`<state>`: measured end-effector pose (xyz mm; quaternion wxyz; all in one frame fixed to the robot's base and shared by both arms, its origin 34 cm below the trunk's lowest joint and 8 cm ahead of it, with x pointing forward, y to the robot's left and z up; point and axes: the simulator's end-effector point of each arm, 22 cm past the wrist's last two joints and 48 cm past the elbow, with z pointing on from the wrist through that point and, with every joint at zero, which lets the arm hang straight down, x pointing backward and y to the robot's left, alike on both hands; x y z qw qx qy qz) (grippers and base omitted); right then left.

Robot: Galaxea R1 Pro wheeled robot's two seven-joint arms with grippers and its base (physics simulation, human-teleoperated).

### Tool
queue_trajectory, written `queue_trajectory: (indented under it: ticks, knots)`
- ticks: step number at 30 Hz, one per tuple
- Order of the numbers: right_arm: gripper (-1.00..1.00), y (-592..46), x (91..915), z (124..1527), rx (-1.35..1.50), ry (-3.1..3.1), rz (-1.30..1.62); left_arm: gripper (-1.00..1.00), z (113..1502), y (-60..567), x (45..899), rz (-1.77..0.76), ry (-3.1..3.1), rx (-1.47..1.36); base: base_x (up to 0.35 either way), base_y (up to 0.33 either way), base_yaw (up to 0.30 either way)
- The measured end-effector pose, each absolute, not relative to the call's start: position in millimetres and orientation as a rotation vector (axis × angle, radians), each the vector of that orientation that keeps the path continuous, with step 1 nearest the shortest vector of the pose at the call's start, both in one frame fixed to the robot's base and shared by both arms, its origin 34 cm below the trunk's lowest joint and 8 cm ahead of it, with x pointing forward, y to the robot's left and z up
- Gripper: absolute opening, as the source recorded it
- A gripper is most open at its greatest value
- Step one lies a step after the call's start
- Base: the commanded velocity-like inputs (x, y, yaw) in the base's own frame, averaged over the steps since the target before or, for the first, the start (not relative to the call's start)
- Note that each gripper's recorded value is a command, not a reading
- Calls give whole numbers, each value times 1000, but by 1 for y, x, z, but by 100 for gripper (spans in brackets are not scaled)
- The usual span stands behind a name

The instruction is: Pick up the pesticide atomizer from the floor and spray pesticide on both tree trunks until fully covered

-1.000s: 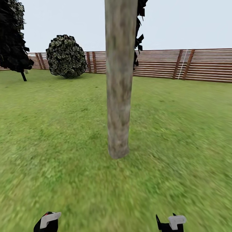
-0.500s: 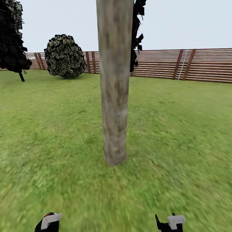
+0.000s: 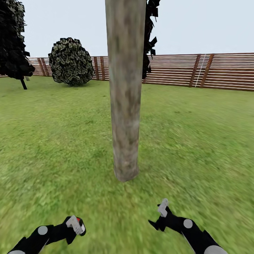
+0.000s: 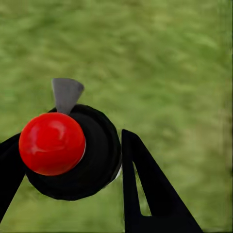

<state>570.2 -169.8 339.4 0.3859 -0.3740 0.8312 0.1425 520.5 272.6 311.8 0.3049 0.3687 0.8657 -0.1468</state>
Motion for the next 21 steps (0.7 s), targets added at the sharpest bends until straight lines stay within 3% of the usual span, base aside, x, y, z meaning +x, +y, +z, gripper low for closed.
queue_trajectory:
  ticks: [3,14,15,21]
  knots:
    - [100,-142,561,355,-1105,2063,519,-100,321,250,516,-529,2294,1136,0,0,0]
    - [100,-77,536,369,-1267,1972,696,-100,314,220,486,-622,2355,1501,0,0,0]
    - [-100,-68,528,368,-1320,1960,715,-100,312,217,482,-622,2359,1528,0,0,0]
    - [-100,-53,516,365,-1420,1936,727,-100,309,201,476,-634,2349,1584,0,0,0]
